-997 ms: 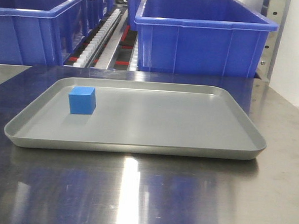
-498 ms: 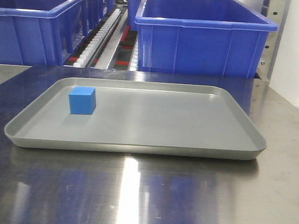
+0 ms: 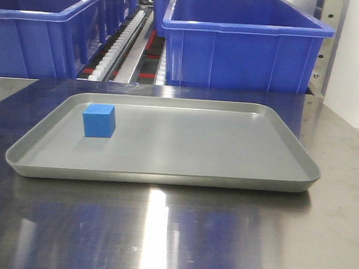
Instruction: Sort and place red and blue blocks on shelf
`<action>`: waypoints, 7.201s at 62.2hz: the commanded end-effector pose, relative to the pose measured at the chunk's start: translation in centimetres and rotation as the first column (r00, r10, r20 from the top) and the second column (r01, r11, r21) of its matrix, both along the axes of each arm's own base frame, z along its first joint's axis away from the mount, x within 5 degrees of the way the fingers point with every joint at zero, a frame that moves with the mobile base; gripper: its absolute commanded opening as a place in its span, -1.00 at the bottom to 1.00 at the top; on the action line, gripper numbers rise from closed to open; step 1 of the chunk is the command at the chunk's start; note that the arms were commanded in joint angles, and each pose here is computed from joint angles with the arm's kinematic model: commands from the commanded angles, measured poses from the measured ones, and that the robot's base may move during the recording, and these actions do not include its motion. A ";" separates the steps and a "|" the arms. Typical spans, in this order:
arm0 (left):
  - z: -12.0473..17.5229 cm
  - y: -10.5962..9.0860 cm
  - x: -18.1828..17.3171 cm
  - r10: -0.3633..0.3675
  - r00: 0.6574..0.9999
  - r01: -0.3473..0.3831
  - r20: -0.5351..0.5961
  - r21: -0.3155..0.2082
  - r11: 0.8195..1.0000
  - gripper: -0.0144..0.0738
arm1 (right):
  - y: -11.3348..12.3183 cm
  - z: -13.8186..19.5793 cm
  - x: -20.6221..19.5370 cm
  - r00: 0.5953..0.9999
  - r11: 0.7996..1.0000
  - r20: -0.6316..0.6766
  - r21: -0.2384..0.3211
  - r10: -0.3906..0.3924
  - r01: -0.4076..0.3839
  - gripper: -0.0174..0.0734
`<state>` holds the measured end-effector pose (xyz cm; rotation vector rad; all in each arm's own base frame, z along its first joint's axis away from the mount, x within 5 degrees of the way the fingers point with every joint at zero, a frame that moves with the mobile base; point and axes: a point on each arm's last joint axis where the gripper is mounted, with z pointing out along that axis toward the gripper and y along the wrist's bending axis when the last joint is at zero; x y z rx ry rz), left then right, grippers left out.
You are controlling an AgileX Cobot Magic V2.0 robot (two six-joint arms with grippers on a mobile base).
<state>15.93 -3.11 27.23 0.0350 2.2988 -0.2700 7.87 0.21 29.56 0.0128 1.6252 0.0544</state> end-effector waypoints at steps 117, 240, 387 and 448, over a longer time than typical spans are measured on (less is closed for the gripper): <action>-1.5 -16.1 19.8 -0.059 0.887 0.082 -0.458 0.030 0.996 0.30 | 0.0 1.6 0.0 0.995 1.000 0.103 0.001 0.001 -0.002 -0.48; 5.3 -1.8 1.4 -0.010 0.799 0.043 0.601 -0.040 0.998 -0.39 | 0.0 1.6 0.0 0.995 1.000 0.103 0.001 0.001 -0.002 -0.48; 3.8 1.3 -7.4 -0.042 0.707 0.000 0.706 0.060 0.998 -0.39 | 0.0 1.6 0.0 0.995 1.000 0.104 0.001 0.001 -0.002 -0.48; 3.7 1.3 -7.4 -0.040 0.708 -0.001 0.705 0.058 0.998 -0.39 | 0.0 1.6 0.0 0.995 1.000 0.104 0.001 0.001 -0.002 -0.48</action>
